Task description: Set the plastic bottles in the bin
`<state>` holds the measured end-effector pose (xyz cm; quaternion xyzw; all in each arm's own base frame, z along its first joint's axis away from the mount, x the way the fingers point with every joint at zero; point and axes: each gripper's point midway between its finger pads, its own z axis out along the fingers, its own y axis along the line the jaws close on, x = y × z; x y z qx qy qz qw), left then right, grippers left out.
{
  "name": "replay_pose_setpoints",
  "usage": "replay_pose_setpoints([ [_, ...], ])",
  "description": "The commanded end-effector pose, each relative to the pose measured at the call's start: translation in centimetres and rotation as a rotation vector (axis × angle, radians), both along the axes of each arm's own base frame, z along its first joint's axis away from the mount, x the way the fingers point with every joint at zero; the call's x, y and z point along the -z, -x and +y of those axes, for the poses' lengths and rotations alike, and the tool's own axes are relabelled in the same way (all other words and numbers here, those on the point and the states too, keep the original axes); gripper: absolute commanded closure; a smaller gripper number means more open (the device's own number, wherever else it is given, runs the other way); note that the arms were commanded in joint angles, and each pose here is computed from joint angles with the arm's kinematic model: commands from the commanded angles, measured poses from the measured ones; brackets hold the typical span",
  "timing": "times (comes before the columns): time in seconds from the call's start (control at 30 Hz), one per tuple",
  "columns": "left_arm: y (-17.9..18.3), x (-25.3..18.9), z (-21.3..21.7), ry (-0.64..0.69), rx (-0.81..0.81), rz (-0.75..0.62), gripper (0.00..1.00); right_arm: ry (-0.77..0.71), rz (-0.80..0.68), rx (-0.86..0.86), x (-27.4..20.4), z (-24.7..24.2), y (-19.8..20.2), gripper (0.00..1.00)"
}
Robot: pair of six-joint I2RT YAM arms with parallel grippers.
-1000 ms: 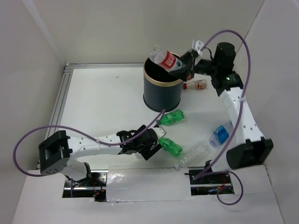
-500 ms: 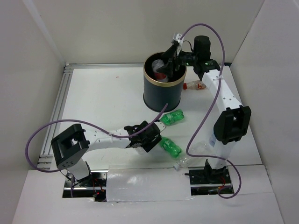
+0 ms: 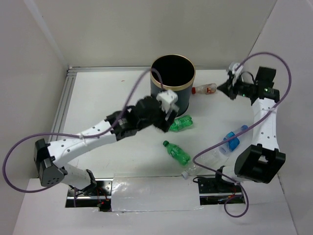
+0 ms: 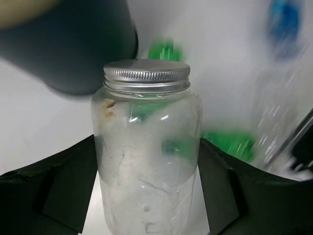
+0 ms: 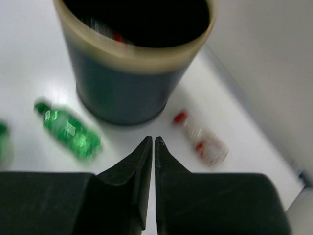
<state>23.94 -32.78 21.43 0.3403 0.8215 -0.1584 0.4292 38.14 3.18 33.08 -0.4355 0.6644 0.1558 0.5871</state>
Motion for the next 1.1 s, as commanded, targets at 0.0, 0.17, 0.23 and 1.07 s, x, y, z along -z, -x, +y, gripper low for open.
replay_pose_setpoints([
  [0.0, -3.6, -13.0, -1.8, 0.301, -0.003, -0.216, 1.0, 0.105, 0.256, -0.066, 10.4, -1.1, 6.6, 0.94],
  [0.17, -10.2, -21.4, -3.3, 0.527, -0.106, -0.376, 1.0, 0.302, 0.373, -0.181, 19.0, -2.1, 13.5, 0.38],
  [0.23, -14.3, -23.3, -3.9, 0.576, -0.183, -0.433, 1.0, 0.345, 0.343, -0.265, 19.6, -1.5, 15.7, 0.25],
  [1.07, -13.3, -14.9, 0.5, 0.415, -0.383, -0.293, 0.01, 0.647, 0.307, -0.811, 24.1, 6.3, 26.4, 0.2],
])
